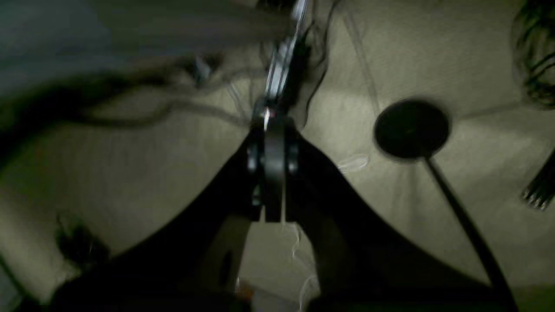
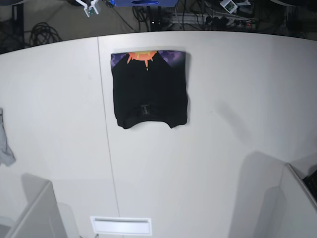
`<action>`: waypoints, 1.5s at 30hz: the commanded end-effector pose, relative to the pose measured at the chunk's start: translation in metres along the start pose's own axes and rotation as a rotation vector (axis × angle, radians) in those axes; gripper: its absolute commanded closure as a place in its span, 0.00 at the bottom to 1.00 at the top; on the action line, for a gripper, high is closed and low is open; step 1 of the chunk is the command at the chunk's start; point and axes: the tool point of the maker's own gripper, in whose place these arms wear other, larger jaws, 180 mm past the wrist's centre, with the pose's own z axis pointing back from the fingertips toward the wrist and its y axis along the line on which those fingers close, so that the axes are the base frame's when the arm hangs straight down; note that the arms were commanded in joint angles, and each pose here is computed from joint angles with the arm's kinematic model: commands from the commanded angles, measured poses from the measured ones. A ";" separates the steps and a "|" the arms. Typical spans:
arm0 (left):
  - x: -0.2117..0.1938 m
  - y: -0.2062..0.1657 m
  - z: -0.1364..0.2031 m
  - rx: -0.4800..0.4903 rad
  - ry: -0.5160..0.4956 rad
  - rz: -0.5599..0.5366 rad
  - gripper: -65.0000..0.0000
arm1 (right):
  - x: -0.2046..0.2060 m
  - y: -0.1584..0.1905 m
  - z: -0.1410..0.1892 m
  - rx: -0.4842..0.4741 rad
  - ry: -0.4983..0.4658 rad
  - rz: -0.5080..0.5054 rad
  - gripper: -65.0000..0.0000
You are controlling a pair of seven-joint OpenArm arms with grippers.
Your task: Fold the T-shirt properly
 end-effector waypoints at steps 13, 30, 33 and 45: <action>-0.049 0.039 -0.058 0.039 0.083 0.239 1.00 | -0.053 -0.030 -0.097 0.053 0.200 -0.043 1.00; -0.090 0.070 -0.089 0.266 0.198 0.088 1.00 | -0.040 -0.089 -0.133 -0.131 0.007 -0.131 1.00; -0.089 0.075 -0.088 0.286 0.203 0.060 1.00 | -0.041 -0.094 -0.134 -0.207 0.009 -0.111 1.00; -0.090 0.073 -0.088 0.281 0.199 0.050 1.00 | -0.036 -0.081 -0.137 -0.195 -0.047 -0.114 1.00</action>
